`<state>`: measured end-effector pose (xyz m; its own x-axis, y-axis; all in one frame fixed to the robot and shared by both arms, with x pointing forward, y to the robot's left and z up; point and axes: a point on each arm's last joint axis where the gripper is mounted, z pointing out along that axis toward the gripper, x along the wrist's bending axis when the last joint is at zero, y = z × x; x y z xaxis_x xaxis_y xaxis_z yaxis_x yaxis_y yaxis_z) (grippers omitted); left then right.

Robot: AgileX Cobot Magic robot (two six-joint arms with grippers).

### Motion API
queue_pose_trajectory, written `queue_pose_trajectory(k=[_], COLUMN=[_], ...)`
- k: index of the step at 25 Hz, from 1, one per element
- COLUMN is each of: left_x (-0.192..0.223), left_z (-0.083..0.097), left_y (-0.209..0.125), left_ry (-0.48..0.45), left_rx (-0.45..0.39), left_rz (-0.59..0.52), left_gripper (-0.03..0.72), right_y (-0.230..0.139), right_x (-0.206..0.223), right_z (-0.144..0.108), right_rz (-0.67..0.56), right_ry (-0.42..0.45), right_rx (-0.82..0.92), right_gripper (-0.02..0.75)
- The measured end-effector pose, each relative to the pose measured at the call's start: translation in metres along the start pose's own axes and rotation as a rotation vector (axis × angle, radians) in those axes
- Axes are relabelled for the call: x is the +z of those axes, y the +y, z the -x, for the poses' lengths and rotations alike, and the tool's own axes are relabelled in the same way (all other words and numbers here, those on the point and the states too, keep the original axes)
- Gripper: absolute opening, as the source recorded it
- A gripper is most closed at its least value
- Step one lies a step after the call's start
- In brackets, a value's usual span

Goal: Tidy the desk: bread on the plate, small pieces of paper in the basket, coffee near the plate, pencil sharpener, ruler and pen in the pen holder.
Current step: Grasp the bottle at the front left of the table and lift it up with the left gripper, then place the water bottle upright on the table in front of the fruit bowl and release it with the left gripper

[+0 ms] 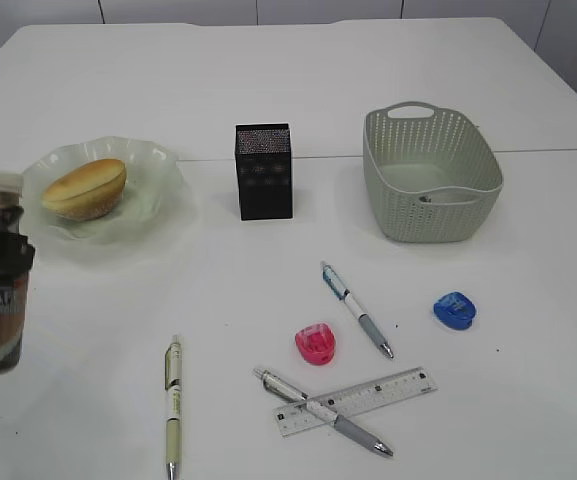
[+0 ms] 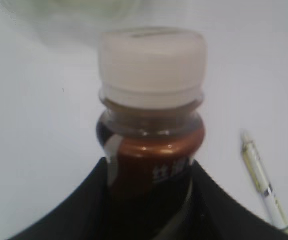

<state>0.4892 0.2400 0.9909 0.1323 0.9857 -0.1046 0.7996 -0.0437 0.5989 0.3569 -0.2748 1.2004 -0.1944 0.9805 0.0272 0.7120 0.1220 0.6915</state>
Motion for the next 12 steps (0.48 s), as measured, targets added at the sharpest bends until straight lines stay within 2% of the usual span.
queue_pose_trajectory(k=[4, 7, 10, 12], left_x=[-0.020, -0.020, -0.006, 0.011], left_z=[-0.003, -0.006, -0.009, -0.011], left_y=[0.001, -0.002, -0.005, -0.005], left_ry=[-0.022, -0.030, -0.024, -0.014], left_rx=[-0.005, -0.013, -0.029, -0.033], left_rz=[0.347, 0.564, 0.679, 0.710], left_gripper=[0.281, 0.281, 0.281, 0.281], right_y=[0.000, 0.000, 0.000, -0.001], right_x=[0.000, 0.000, 0.000, 0.000], right_z=[0.000, 0.001, 0.003, 0.004], right_rz=[-0.002, -0.002, -0.003, -0.005], right_ry=[-0.004, -0.016, -0.037, -0.045], right_rx=[-0.001, -0.005, -0.012, -0.014], right_gripper=[0.504, 0.504, 0.504, 0.504])
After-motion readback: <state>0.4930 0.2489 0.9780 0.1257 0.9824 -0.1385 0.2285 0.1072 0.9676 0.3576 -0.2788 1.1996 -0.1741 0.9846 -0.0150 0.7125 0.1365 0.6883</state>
